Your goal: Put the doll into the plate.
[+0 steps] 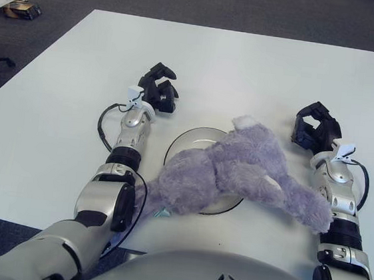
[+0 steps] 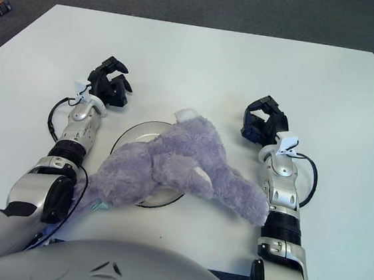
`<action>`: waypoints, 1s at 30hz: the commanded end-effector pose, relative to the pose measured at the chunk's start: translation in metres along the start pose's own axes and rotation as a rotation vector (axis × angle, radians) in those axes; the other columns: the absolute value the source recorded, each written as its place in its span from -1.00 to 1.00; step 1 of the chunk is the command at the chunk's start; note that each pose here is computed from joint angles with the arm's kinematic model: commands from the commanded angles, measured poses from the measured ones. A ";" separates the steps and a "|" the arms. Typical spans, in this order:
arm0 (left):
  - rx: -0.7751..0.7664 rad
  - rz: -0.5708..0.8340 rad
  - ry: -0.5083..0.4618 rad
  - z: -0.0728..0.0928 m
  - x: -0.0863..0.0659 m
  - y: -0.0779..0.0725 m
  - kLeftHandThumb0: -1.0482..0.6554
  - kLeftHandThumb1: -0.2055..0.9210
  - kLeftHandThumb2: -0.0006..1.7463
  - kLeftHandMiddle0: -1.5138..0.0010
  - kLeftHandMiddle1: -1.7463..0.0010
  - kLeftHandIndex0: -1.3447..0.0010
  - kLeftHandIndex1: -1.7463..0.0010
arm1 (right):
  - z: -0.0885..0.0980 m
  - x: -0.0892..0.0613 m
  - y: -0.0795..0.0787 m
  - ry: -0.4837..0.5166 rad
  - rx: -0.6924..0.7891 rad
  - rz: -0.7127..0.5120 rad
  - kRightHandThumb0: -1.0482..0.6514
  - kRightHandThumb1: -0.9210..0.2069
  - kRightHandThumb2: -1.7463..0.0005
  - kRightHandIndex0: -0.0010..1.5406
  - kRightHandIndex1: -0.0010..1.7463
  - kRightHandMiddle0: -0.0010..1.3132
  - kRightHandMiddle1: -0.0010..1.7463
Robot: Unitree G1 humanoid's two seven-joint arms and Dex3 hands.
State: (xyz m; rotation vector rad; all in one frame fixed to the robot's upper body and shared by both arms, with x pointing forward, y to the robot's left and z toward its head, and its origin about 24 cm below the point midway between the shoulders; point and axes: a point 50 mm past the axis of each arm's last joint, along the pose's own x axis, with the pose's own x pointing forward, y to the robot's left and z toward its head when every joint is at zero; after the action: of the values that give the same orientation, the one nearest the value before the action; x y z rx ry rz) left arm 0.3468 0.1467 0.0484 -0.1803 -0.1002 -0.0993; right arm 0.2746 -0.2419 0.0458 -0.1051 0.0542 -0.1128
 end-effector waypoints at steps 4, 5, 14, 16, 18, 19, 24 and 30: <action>-0.031 0.045 0.138 -0.031 -0.018 0.005 0.21 -0.54 0.88 -0.12 -1.00 0.19 -1.00 | -0.047 -0.021 0.008 0.245 -0.001 0.056 -0.26 -0.28 -0.23 0.40 1.00 -0.29 1.00; -0.031 0.046 0.139 -0.031 -0.018 0.005 0.21 -0.55 0.88 -0.12 -1.00 0.18 -1.00 | -0.047 -0.021 0.008 0.246 0.000 0.058 -0.26 -0.28 -0.23 0.40 1.00 -0.30 1.00; -0.037 0.045 0.148 -0.031 -0.018 0.006 0.21 -0.55 0.88 -0.12 -1.00 0.18 -1.00 | -0.048 -0.022 0.009 0.254 0.005 0.067 -0.26 -0.30 -0.21 0.39 1.00 -0.31 1.00; -0.038 0.047 0.150 -0.031 -0.018 0.006 0.21 -0.56 0.89 -0.13 -1.00 0.17 -0.99 | -0.048 -0.022 0.008 0.255 0.006 0.067 -0.26 -0.30 -0.21 0.38 1.00 -0.31 1.00; -0.039 0.049 0.152 -0.032 -0.018 0.006 0.21 -0.57 0.89 -0.13 -1.00 0.15 -0.98 | -0.048 -0.022 0.008 0.257 0.007 0.067 -0.26 -0.31 -0.20 0.38 1.00 -0.31 1.00; -0.040 0.049 0.152 -0.032 -0.018 0.006 0.21 -0.58 0.89 -0.14 -1.00 0.15 -0.98 | -0.048 -0.022 0.008 0.257 0.008 0.067 -0.26 -0.31 -0.20 0.38 1.00 -0.32 1.00; -0.045 0.048 0.154 -0.032 -0.019 0.006 0.21 -0.58 0.90 -0.13 -1.00 0.16 -0.99 | -0.048 -0.022 0.008 0.258 0.016 0.069 -0.26 -0.31 -0.20 0.38 1.00 -0.32 1.00; -0.050 0.045 0.155 -0.032 -0.019 0.006 0.21 -0.58 0.90 -0.13 -1.00 0.15 -0.99 | -0.049 -0.022 0.009 0.252 0.032 0.071 -0.26 -0.32 -0.19 0.39 1.00 -0.32 1.00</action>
State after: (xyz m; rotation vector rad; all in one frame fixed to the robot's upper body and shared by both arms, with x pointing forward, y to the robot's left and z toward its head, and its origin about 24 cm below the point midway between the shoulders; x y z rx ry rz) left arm 0.3472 0.1477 0.0481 -0.1959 -0.0890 -0.0934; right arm 0.2740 -0.2397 0.0457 -0.1036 0.0634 -0.0779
